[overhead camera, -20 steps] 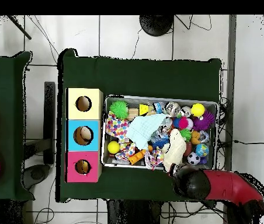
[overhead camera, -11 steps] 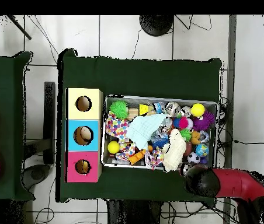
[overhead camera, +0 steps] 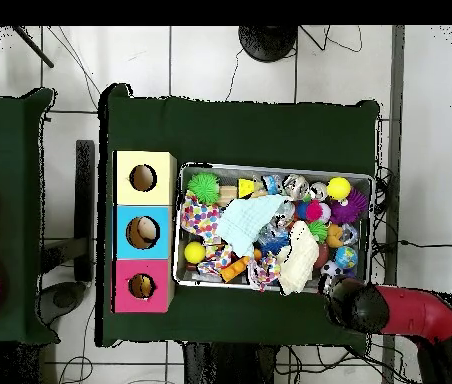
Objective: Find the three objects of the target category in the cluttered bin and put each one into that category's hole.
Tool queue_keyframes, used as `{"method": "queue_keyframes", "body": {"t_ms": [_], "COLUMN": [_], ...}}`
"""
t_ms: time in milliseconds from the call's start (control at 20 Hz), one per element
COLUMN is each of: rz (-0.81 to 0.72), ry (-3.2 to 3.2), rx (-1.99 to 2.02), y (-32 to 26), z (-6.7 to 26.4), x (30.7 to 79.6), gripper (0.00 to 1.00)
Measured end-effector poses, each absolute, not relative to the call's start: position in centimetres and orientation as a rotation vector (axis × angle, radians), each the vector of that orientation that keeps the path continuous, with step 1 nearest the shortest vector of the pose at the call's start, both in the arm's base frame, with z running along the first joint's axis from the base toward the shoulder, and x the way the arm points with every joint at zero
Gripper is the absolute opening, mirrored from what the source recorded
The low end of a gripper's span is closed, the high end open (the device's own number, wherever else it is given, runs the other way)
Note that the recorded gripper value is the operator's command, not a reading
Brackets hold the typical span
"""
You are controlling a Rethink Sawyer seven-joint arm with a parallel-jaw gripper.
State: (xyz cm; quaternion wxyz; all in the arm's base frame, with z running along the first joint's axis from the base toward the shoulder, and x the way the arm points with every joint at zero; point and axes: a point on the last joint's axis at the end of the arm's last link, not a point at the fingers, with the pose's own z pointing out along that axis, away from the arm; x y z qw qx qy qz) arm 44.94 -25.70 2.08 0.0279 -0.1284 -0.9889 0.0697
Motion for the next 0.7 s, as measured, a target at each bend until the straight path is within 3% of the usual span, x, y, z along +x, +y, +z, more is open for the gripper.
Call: {"method": "queue_keyframes", "body": {"t_ms": [700], "rz": [0.176], "ry": [-3.068], "rx": [-0.394], "y": [-26.6], "z": [-2.0], "x": [44.8], "gripper": [1.0]}}
